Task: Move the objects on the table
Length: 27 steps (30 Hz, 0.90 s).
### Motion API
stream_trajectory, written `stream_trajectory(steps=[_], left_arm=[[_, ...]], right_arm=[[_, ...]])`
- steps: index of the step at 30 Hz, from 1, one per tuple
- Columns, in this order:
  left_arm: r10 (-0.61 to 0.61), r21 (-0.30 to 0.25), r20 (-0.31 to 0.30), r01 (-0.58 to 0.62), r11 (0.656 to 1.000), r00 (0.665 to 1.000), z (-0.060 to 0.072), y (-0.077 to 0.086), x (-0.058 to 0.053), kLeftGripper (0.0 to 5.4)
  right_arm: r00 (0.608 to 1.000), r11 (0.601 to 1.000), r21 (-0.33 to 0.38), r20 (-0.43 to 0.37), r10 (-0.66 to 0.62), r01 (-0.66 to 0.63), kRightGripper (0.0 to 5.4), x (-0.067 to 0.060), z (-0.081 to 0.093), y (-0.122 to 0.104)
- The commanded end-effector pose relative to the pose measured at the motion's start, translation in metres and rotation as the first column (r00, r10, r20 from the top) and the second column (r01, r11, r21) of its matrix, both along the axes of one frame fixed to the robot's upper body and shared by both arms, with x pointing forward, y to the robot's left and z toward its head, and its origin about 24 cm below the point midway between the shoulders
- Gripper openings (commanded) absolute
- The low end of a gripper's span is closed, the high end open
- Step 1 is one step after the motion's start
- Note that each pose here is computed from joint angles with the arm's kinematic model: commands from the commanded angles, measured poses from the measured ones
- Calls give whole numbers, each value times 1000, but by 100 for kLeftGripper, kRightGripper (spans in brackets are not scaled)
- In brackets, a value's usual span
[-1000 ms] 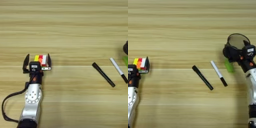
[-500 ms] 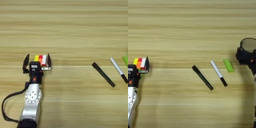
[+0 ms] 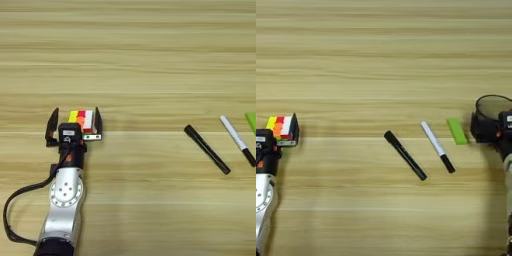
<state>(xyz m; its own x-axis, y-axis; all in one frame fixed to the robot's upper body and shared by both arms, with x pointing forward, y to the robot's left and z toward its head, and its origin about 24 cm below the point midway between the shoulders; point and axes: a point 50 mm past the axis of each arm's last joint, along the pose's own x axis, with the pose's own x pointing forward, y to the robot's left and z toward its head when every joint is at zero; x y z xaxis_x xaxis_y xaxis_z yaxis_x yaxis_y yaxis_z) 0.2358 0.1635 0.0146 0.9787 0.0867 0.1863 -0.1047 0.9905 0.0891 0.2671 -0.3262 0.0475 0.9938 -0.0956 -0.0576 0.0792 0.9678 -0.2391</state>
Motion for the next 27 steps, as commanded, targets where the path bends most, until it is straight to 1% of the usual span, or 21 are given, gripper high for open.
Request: stream_trajectory(steps=[1, 7, 8, 10, 16, 23, 27], left_arm=[[-1, 13, -10, 1, 1000, 1000, 0, 0, 0, 540], [-1, 14, -10, 1, 1000, 1000, 0, 1, 0, 540], [-1, 14, -10, 1, 1000, 1000, 0, 1, 0, 540], [-1, 14, -10, 1, 1000, 1000, 0, 1, 0, 540], [-1, 15, -10, 1, 1000, 1000, 0, 2, -1, 540], [-1, 15, -9, 1, 1000, 1000, 0, 1, -1, 540], [-1, 15, -9, 2, 1000, 1000, 0, 1, -1, 540]], right_arm=[[1000, 1000, 21, 3, 12, -12, 485, 4, -1, 3], [1000, 999, 38, -12, 19, -19, 485, 4, -6, 4], [1000, 999, 41, -12, 22, -21, 514, 4, -6, 4], [1000, 999, 45, -13, 24, -23, 533, 4, -7, 5], [999, 998, 67, -28, 24, -22, 533, 3, -10, 4], [999, 997, 79, -18, 26, -24, 533, 2, -9, 3], [999, 994, 105, -17, 39, -37, 533, -2, -9, 3]])
